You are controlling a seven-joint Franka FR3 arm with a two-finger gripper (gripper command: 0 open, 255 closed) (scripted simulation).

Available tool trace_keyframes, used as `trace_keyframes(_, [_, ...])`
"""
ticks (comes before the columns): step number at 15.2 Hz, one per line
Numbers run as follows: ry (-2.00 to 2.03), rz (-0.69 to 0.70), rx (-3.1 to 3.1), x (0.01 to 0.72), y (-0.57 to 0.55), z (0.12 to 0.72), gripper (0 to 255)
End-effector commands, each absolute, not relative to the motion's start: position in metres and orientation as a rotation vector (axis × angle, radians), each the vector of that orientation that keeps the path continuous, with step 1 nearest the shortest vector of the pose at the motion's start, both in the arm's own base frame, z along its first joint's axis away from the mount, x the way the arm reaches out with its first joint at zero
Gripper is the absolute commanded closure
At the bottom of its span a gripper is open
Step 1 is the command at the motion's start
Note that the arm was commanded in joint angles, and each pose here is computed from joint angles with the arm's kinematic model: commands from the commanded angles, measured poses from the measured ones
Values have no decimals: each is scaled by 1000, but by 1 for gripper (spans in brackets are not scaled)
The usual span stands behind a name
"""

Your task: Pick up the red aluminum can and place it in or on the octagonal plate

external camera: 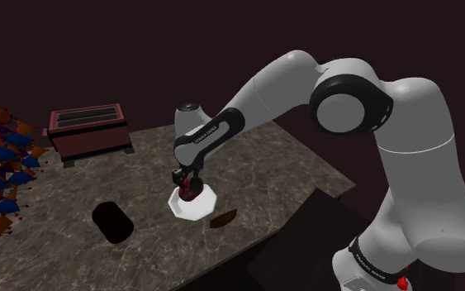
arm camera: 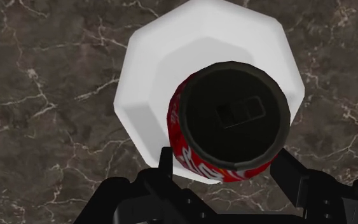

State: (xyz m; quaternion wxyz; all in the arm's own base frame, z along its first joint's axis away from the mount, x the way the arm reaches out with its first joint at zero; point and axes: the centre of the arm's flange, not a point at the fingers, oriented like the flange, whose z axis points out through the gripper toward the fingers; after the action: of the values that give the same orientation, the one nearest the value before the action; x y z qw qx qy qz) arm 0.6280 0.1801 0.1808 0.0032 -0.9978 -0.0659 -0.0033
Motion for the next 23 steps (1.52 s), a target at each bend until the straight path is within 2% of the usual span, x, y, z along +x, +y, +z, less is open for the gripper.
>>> trace_keyframes(1, [-207,0,-3130,626,180,176,255])
trace_keyframes(6, [-207,0,-3130,626,180,176,255])
trace_keyframes(7, [-207,0,-3130,626,179,177,0])
trace_keyframes(12, [-207,0,-3130,626,180,176,0])
trace_keyframes(16, [-207,0,-3130,626,180,226,0])
trace_keyframes(23, [-207,0,-3130,626,180,226,0])
